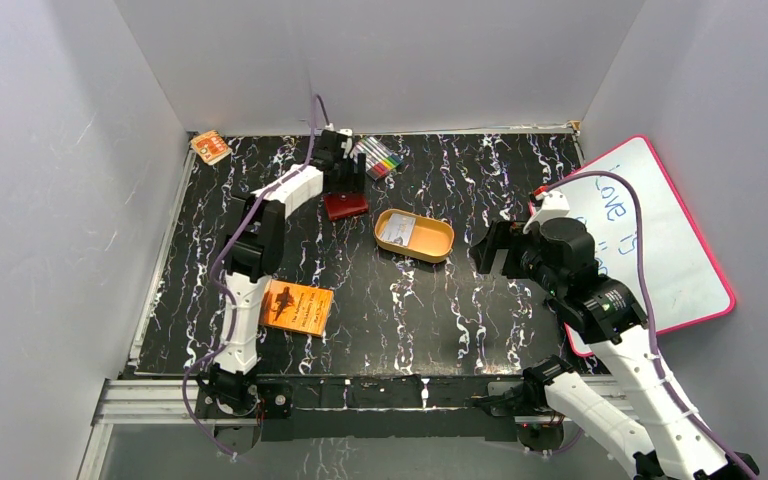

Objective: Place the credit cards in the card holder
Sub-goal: Move the card holder to the center of the board.

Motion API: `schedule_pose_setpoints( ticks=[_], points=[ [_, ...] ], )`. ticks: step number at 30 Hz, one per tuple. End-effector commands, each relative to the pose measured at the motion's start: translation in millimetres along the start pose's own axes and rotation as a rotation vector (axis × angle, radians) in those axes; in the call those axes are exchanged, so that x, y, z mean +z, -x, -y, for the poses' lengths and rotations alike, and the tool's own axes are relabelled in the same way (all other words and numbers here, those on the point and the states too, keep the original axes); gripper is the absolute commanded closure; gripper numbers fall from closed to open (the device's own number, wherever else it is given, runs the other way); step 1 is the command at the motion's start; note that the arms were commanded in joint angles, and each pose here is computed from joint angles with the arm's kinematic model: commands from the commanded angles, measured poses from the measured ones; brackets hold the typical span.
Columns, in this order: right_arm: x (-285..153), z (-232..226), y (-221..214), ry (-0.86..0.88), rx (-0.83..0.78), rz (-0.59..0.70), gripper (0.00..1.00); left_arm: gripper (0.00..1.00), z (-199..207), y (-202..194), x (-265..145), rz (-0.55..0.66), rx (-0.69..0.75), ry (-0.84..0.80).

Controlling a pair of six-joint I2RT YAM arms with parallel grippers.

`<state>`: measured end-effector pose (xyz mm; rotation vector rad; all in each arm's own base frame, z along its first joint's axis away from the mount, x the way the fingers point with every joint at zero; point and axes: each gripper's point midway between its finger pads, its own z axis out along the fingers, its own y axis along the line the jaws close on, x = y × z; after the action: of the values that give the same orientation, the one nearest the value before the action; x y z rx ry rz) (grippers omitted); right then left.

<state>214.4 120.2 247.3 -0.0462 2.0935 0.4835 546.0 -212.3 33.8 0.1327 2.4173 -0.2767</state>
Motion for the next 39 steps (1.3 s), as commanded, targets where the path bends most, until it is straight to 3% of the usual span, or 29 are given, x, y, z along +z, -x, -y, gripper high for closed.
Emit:
schedule_pose_setpoints(
  ticks=[1, 12, 29, 34, 39],
  points=[
    [-10.3, -5.5, 23.9, 0.013, -0.003, 0.084, 0.01, 0.28, -6.9, -26.0, -7.3, -0.061, 0.076, 0.075],
    [-14.5, -7.5, 26.0, 0.028, 0.007, 0.104, 0.01, 0.31, -1.5, -69.4, -58.8, -0.119, 0.069, 0.077],
    [-10.4, -7.1, 6.6, 0.049, 0.046, 0.069, 0.01, 0.32, 65.6, -198.1, -172.6, -0.213, 0.088, -0.053],
    [-13.4, -5.5, 9.5, 0.037, 0.042, 0.076, 0.01, 0.32, 77.9, -195.0, -198.3, -0.167, 0.064, -0.100],
    [-11.4, -8.1, 11.7, 0.040, 0.040, 0.064, 0.01, 0.26, 82.4, -154.3, -231.5, -0.056, 0.029, -0.105]
  ],
)
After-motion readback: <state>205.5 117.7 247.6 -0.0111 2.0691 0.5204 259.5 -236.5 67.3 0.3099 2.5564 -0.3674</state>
